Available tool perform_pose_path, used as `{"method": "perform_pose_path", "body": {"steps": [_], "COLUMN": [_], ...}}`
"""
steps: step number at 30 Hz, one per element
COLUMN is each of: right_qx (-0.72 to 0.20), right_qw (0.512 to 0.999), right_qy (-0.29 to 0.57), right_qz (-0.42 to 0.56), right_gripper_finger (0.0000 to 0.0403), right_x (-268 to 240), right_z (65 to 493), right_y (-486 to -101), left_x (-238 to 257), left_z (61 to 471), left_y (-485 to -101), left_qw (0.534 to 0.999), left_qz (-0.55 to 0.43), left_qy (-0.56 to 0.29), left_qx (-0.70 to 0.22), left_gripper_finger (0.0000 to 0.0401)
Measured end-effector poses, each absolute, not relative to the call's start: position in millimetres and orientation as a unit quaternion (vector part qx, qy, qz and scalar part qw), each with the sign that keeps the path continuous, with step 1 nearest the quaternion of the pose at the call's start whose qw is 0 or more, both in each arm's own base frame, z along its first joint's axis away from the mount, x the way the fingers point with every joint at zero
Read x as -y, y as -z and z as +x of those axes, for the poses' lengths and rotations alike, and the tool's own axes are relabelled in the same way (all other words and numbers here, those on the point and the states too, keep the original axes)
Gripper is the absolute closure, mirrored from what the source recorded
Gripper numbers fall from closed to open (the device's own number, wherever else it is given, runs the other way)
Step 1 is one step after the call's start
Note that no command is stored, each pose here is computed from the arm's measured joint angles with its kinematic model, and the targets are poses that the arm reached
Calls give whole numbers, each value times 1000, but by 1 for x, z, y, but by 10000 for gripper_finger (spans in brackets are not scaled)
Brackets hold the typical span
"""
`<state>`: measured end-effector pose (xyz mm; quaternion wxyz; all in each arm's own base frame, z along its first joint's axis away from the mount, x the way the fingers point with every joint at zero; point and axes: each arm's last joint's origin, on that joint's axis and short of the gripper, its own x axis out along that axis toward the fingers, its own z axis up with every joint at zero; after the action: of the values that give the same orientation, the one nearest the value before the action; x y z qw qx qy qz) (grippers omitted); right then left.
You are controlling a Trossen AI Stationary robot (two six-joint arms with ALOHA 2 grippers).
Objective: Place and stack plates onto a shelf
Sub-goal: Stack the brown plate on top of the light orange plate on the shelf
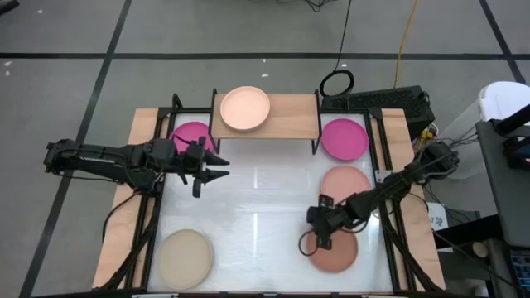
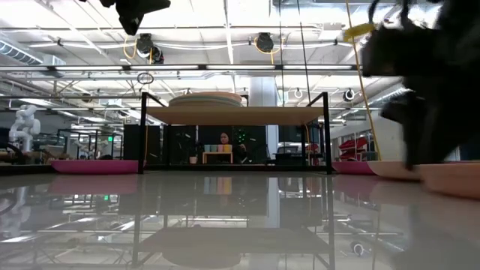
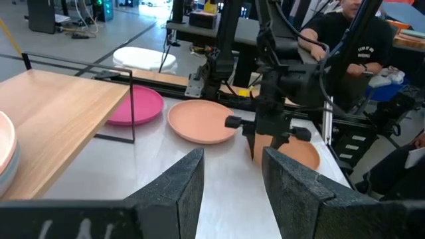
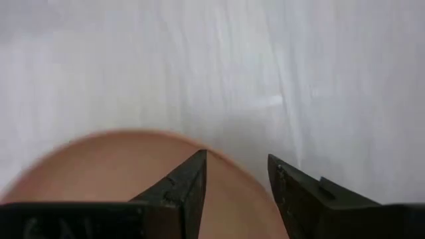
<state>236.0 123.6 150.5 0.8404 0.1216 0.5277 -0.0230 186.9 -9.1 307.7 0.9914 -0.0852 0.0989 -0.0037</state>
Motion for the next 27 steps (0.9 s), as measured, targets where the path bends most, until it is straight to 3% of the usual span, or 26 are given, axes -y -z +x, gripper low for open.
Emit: {"method": "perform_pose_path", "body": {"steps": [5, 9, 17, 21, 27], "right_qx": [-461, -478, -586, -588, -584], "right_qw": [881, 870, 804, 802, 806], "right_qy": [-27, -71, -14, -5, 4], "right_qz": [107, 95, 100, 105, 97], "right_gripper_finger": [261, 261, 261, 267, 314], "right_x": [-114, -112, -103, -103, -102], "right_z": [256, 255, 233, 233, 233], "right_y": [-161, -162, -150, -151, -150], "left_x": [9, 10, 11, 12, 15], "left_z": [187, 187, 187, 187, 187], "left_y": [-307, -306, -306, -306, -306], "left_qw": [991, 990, 990, 990, 990], "left_qz": [-86, -90, -91, -90, -90], "left_qy": [4, 4, 7, 11, 19], "left_qx": [-100, -105, -108, -108, -108], "left_gripper_finger": [245, 245, 245, 245, 245]}}
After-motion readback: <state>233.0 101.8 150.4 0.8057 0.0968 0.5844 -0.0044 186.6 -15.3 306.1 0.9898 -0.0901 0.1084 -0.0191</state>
